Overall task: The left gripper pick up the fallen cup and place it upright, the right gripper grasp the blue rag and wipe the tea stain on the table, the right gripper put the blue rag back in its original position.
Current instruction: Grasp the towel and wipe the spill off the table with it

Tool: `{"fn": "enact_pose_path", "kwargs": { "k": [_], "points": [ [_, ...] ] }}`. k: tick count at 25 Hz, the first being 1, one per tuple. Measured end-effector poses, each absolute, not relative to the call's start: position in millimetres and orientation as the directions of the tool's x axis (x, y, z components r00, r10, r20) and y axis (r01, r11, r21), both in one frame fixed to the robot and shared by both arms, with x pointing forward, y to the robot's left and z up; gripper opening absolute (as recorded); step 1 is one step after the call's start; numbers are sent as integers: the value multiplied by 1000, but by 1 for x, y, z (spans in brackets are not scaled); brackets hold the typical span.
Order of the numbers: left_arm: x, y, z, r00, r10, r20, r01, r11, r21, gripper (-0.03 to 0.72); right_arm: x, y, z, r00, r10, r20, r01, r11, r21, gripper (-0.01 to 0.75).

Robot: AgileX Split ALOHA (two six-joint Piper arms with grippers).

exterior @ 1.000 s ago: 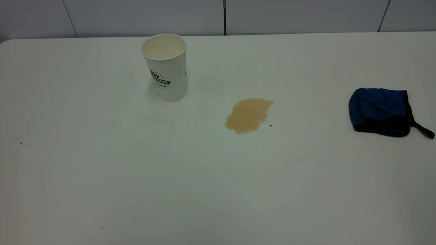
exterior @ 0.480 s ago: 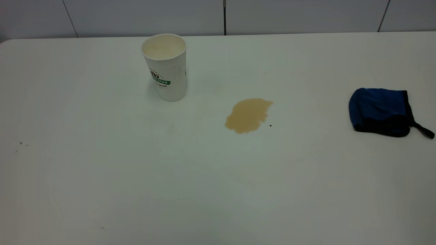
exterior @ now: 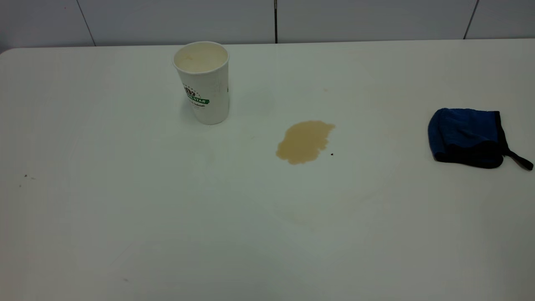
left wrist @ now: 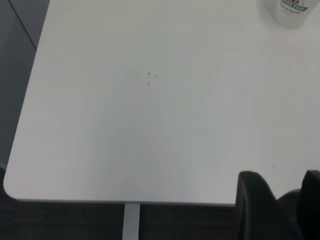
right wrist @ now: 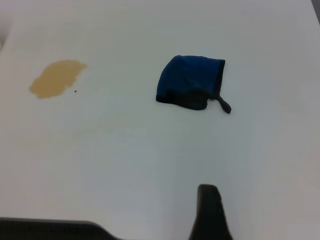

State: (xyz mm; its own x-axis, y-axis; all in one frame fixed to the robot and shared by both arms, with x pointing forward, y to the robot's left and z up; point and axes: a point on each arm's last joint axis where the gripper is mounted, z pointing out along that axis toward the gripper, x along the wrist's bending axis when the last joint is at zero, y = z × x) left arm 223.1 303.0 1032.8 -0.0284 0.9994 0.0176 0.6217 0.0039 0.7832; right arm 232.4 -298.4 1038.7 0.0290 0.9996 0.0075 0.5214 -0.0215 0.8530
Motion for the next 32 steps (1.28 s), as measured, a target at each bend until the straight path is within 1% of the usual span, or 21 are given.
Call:
{"fn": "enact_pose_path", "kwargs": {
  "k": [10, 13, 15, 17, 20, 24, 29, 32],
  "points": [
    [223, 303, 1033, -28, 999, 18, 622, 4, 783, 240, 232, -298, 1040, 25, 1000, 13, 517, -24, 856, 586],
    [223, 303, 1033, -28, 999, 18, 622, 4, 783, 240, 233, -298, 1049, 25, 1000, 13, 496, -24, 868, 586],
    [223, 303, 1033, -28, 999, 18, 622, 4, 783, 240, 243, -298, 1063, 23, 1000, 18, 515, -27, 857, 594],
    [223, 303, 1033, -28, 999, 18, 622, 4, 783, 240, 261, -298, 1075, 21, 999, 26, 551, -33, 834, 613],
    [223, 303, 1033, -28, 999, 18, 622, 4, 783, 240, 304, -298, 1087, 38, 998, 51, 635, -64, 770, 661],
    [223, 303, 1033, -28, 999, 18, 622, 4, 783, 240, 368, -300, 1087, 49, 997, 55, 722, -73, 688, 718],
    [223, 303, 1033, -28, 999, 18, 622, 4, 783, 240, 450, -298, 1058, 7, 998, 66, 823, -44, 566, 729],
    [223, 303, 1033, -28, 999, 18, 622, 4, 783, 240, 492, -296, 1032, 18, 995, 103, 868, -67, 492, 729]
  ]
}}
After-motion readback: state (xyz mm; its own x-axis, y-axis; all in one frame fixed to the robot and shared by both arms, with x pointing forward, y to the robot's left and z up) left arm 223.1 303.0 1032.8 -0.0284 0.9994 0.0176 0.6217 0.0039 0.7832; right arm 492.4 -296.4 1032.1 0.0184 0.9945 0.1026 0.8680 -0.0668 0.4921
